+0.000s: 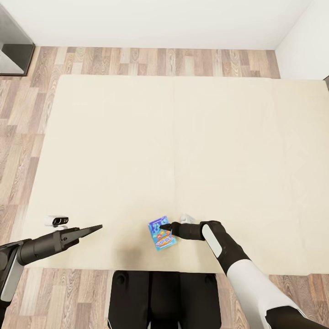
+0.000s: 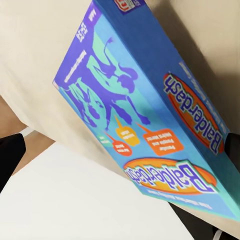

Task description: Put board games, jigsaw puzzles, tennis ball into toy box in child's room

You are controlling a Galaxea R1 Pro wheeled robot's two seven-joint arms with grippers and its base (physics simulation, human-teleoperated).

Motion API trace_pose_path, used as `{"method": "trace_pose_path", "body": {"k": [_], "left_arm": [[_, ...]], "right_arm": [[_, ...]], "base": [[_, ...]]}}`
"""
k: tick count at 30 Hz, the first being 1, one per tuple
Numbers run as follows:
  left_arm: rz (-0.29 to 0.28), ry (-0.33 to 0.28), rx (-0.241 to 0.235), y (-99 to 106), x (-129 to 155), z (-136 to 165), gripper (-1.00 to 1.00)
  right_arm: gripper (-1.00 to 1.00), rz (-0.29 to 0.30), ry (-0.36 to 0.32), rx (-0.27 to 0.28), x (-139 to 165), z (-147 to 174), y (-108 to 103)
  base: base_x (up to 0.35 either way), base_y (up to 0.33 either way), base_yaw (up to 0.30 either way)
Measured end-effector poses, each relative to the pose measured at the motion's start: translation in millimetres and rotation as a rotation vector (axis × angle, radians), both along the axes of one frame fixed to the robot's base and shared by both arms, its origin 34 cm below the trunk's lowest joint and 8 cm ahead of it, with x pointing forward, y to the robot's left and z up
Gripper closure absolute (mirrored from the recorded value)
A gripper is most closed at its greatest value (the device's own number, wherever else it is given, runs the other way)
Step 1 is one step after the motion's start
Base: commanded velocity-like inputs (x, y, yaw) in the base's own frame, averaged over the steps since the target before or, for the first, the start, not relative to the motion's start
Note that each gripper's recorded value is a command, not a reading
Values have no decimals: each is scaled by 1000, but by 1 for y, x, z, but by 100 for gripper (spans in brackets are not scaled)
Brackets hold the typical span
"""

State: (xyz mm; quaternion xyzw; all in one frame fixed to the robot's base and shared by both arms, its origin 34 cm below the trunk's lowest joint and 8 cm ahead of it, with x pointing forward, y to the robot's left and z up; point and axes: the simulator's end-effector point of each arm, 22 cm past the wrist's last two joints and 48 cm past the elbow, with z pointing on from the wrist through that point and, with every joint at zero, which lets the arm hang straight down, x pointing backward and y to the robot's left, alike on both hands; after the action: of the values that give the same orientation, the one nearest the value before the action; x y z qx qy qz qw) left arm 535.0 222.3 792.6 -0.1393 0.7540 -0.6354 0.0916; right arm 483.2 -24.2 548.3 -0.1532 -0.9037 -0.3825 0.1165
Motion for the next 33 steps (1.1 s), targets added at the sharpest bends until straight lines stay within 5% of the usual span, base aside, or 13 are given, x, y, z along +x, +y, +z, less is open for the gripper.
{"method": "trace_pose_path", "body": {"k": [33], "left_arm": [[1, 0, 0, 0, 0, 0, -100]], "right_arm": [[-100, -1, 0, 3, 0, 0, 0]], "base": [[0, 42, 0]]}}
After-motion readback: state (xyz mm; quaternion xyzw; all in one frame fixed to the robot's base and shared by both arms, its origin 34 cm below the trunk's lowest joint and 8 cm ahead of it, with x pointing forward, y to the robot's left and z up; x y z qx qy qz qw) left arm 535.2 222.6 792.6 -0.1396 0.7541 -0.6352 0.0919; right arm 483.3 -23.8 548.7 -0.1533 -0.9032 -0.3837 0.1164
